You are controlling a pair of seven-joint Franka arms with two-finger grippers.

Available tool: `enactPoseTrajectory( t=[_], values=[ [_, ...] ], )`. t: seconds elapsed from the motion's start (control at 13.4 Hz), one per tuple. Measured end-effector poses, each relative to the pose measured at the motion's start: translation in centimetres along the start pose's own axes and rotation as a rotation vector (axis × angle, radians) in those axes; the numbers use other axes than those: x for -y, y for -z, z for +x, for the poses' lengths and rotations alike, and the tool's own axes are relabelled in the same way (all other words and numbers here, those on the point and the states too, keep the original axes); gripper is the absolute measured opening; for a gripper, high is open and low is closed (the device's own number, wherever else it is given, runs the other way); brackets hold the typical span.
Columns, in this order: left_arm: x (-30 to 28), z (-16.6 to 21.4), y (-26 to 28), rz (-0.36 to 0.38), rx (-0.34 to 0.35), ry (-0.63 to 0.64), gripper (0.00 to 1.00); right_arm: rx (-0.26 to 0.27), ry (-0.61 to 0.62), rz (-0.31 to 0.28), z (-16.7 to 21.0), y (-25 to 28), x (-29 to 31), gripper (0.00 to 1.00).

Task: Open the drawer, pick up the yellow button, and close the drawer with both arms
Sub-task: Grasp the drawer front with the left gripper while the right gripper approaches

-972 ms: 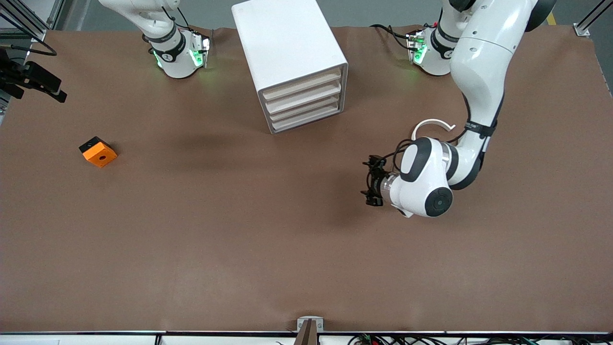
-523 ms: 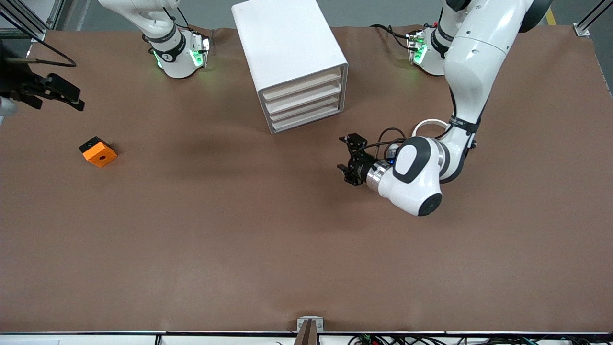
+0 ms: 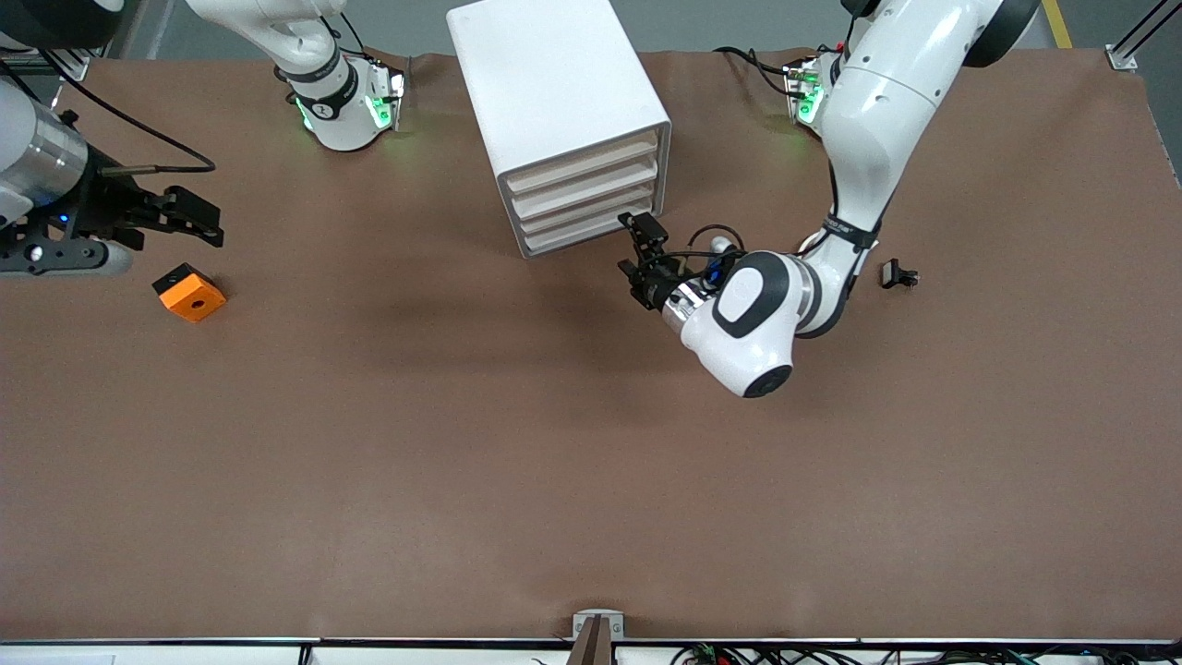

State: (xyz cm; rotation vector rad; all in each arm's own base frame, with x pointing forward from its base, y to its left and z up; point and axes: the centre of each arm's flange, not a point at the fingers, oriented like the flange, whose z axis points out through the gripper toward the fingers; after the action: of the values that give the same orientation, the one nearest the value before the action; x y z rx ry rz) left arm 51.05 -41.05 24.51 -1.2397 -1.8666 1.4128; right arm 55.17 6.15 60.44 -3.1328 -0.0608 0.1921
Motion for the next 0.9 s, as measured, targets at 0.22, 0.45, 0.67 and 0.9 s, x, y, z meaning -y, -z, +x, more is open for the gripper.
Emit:
enactPoseTrajectory(
  t=[0.22,0.45,0.67,0.9],
  values=[
    [-0.3,-0.5,-2.8,0.037,-0.045,0.093,0.88,0.021,-0.01,-0.004,1.3,-1.3,1.6,1.0],
    [0.5,-0.8,-4.5,0.065,-0.094,0.14,0.75,0.037,-0.062,-0.013,2.2,-2.4,4.4,1.0],
    [1.0,-0.8,-5.4,0.093,-0.121,0.157,0.62,0.045,-0.055,-0.018,2.0,-2.7,6.1,1.0],
    [1.9,-1.4,-7.0,0.13,-0.136,0.152,0.58,0.042,-0.138,-0.03,1.1,-2.7,10.1,1.0]
  ],
)
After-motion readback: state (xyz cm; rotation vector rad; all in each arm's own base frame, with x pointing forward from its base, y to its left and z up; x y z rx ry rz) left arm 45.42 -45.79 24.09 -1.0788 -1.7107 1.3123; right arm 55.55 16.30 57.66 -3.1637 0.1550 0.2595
